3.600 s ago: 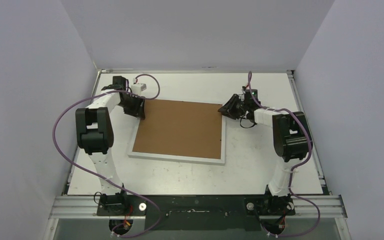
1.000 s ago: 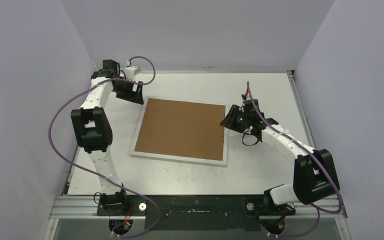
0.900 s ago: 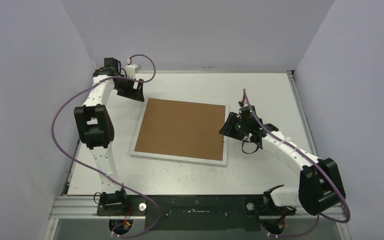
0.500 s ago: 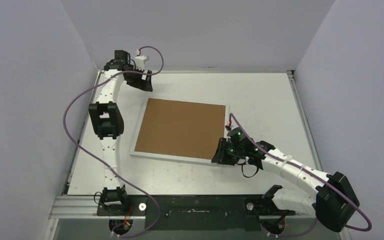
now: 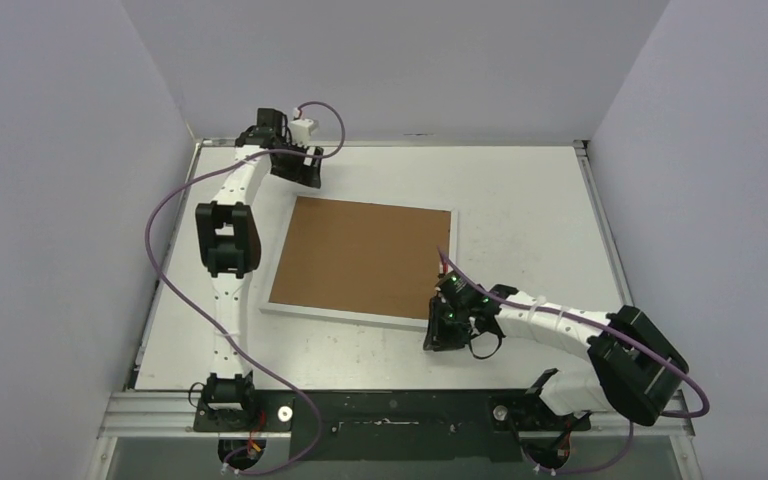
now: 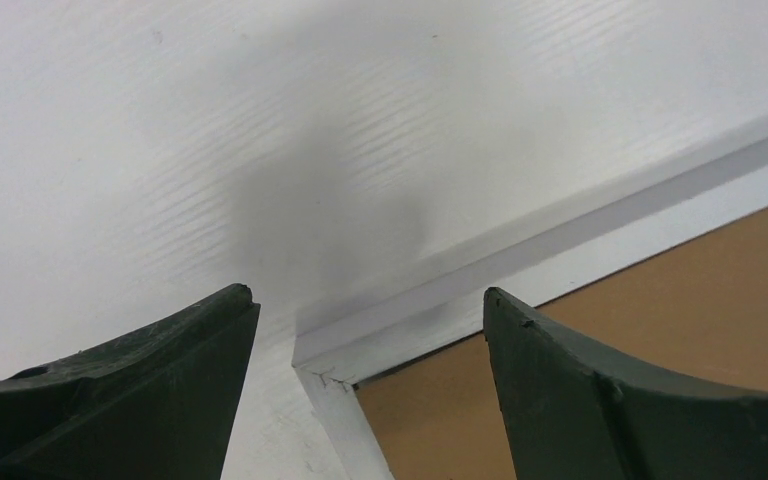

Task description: Put the photo into the frame

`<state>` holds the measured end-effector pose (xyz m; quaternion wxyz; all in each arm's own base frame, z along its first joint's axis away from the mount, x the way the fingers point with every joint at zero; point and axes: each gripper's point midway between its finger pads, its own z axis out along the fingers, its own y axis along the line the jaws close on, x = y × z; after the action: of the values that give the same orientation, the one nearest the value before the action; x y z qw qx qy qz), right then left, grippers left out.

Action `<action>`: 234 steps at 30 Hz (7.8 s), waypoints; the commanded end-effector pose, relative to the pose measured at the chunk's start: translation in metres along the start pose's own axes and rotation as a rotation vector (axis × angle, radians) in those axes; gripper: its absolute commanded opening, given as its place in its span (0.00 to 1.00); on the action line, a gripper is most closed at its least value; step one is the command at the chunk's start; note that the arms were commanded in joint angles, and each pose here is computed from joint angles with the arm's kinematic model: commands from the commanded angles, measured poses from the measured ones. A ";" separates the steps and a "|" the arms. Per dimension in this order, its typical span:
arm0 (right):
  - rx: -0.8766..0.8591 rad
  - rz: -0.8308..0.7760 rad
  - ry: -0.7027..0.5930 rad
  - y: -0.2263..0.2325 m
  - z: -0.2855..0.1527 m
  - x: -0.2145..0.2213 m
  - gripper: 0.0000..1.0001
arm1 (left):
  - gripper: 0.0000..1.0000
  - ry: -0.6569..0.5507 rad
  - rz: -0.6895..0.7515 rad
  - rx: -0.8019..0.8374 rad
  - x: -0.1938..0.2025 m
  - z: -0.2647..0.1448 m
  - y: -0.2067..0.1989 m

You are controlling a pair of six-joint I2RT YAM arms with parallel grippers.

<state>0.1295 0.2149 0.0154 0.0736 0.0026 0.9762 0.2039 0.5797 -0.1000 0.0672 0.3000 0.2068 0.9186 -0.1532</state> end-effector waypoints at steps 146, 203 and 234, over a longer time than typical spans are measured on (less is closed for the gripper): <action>-0.390 0.394 -0.524 -0.037 -0.023 -0.310 0.29 | 0.42 0.216 -0.079 0.249 0.173 -0.070 -0.082; -0.387 0.461 -0.444 -0.043 0.013 -0.286 0.28 | 0.37 0.210 -0.083 0.264 0.168 -0.072 -0.079; -0.399 0.407 -0.421 -0.025 0.028 -0.318 0.28 | 0.79 0.187 0.023 0.380 0.143 -0.131 -0.105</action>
<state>0.4623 0.1873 0.0507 0.2653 0.2286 0.8378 0.4190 0.3532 -0.0913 0.0342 0.1215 0.2702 0.9158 -0.2711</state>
